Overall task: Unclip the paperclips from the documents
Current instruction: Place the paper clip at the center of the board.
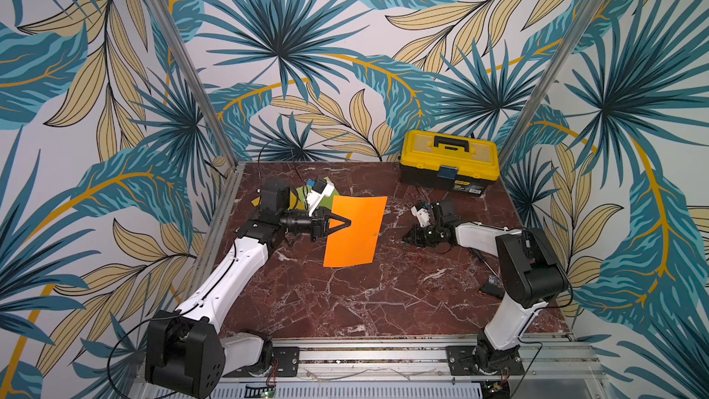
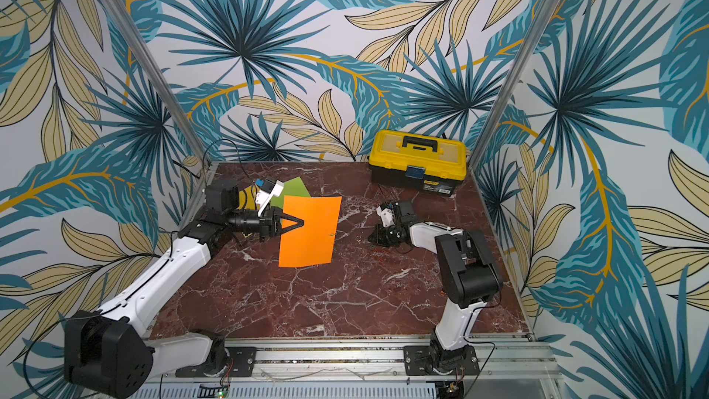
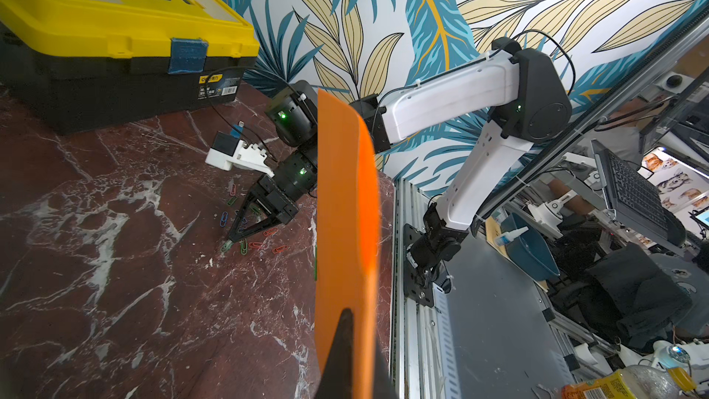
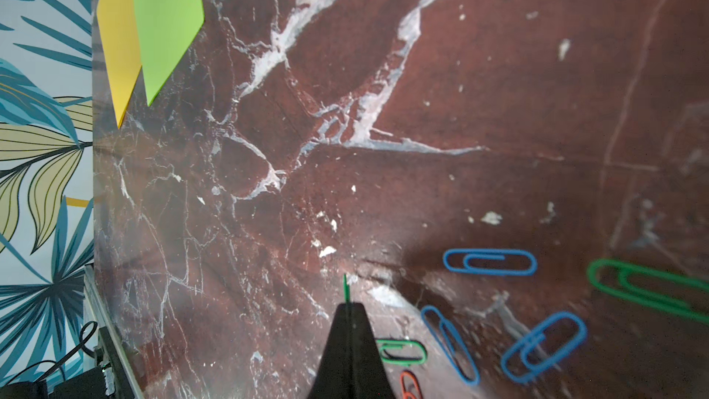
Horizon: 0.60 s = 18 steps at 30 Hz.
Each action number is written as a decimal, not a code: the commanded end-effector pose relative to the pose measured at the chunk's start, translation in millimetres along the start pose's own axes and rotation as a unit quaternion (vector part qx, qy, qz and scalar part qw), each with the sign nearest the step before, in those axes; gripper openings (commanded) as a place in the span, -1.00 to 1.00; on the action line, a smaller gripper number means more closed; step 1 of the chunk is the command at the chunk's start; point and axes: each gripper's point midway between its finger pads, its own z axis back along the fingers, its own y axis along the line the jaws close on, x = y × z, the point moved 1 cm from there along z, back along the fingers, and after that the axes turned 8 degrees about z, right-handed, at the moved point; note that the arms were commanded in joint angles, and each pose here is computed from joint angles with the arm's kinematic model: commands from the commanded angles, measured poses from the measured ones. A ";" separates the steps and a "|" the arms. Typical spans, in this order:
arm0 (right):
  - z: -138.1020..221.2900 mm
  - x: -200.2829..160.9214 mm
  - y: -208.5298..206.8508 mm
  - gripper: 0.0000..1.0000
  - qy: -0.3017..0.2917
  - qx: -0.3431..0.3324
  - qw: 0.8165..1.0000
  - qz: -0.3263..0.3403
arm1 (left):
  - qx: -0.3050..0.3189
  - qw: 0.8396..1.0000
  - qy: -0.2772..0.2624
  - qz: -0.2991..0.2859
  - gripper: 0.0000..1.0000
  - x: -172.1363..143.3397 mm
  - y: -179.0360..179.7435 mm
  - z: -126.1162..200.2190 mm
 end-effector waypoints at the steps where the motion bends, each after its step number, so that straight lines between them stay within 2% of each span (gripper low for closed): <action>1: 0.1 -4.4 -7.8 -0.93 0.011 -0.018 1.000 -0.012 | 0.001 1.000 -0.001 -0.002 -1.00 -1.4 -0.4 2.6; 18: 18.4 -0.4 -4.0 -0.67 0.002 -0.039 0.999 0.004 | 0.003 1.000 -0.001 0.000 -1.00 -2.1 1.0 2.5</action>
